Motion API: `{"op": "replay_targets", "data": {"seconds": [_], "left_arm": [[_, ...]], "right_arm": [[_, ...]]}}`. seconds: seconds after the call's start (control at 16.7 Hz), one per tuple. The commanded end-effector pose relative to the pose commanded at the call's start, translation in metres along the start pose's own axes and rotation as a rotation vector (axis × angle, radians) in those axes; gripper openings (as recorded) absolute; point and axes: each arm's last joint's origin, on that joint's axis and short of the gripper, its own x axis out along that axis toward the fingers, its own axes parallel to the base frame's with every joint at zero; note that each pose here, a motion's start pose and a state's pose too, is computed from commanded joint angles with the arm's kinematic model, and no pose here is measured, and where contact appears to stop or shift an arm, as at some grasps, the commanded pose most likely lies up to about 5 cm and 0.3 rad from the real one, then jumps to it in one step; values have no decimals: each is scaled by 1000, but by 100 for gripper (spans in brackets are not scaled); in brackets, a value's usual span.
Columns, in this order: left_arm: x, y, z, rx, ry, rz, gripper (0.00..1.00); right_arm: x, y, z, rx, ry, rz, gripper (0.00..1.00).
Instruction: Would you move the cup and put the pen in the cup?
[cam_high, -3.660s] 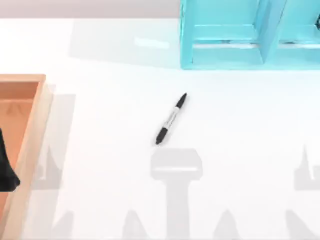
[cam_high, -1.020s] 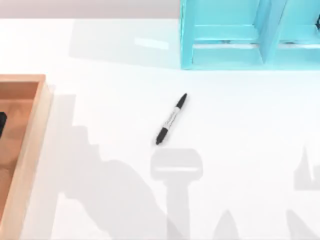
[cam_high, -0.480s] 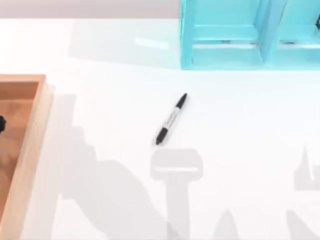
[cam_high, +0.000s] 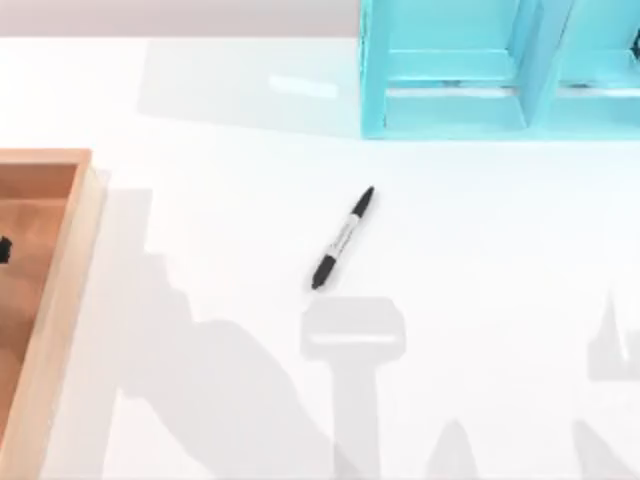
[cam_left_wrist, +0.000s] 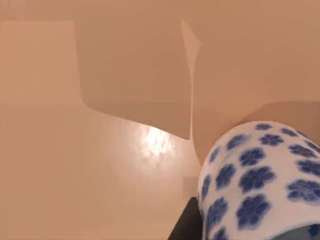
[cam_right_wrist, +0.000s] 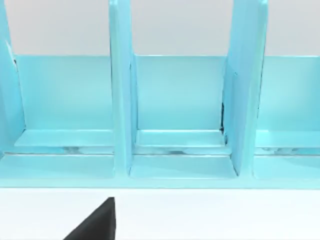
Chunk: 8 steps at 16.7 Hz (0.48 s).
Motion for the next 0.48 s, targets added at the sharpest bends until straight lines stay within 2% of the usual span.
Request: {"op": "replay_targets", "data": {"seconds": [0.06, 0.12, 0.48], "left_arm": [[0, 0, 0, 0, 0, 0, 2], [0, 0, 0, 0, 0, 0, 0], [0, 0, 0, 0, 0, 0, 0]], "right_arm": [[0, 0, 0, 0, 0, 0, 100], [0, 0, 0, 0, 0, 0, 100], [0, 0, 0, 0, 0, 0, 100]]}}
